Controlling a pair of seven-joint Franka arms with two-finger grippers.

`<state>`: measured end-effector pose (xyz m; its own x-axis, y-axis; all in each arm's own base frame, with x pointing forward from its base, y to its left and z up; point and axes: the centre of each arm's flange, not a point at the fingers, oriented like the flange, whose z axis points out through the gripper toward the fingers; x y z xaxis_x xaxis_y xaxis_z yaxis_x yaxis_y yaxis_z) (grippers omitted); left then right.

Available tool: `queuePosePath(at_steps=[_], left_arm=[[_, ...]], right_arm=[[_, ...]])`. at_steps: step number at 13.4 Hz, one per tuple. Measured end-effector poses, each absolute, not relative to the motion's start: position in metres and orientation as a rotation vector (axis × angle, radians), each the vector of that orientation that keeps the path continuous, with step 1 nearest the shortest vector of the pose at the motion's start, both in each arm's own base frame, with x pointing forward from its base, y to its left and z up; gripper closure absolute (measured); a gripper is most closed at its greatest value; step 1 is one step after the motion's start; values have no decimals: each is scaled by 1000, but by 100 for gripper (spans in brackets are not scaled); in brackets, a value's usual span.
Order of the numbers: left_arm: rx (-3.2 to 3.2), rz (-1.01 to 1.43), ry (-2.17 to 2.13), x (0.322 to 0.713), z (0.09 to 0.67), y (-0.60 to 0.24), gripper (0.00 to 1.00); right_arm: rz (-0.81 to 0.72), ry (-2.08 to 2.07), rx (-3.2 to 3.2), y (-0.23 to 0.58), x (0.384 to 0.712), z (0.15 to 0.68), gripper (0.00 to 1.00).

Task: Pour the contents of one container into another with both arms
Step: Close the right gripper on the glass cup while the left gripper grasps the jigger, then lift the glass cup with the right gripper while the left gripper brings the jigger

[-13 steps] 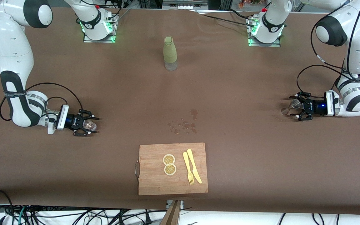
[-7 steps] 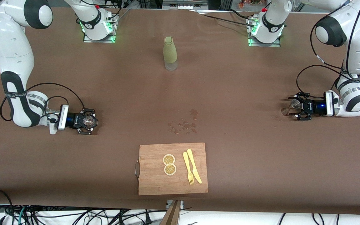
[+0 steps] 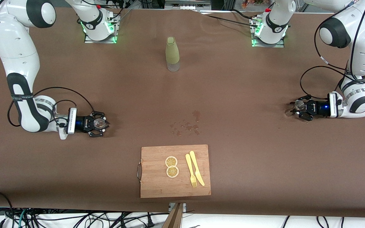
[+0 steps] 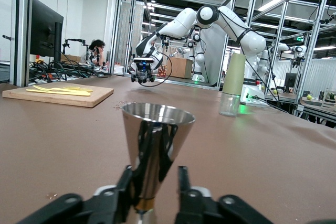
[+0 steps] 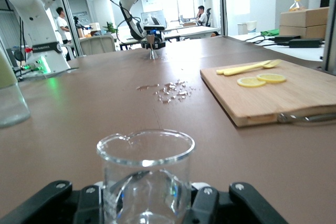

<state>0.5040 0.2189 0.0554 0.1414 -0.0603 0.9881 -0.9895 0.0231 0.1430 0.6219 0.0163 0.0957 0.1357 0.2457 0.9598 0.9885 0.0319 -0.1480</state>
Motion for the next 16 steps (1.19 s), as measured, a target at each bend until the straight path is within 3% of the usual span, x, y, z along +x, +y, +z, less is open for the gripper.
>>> queuePosePath(at_steps=[1, 10, 16], left_arm=[[1295, 1057, -1159, 504, 55, 219, 77], [1278, 1144, -1217, 525, 66, 219, 78], [1195, 1018, -1293, 571, 82, 127, 78]], right_arm=[[-918, -1296, -1405, 30, 626, 100, 85], [-801, -1319, -1334, 140, 663, 161, 85], [-720, -1375, -1370, 234, 672, 192, 85]])
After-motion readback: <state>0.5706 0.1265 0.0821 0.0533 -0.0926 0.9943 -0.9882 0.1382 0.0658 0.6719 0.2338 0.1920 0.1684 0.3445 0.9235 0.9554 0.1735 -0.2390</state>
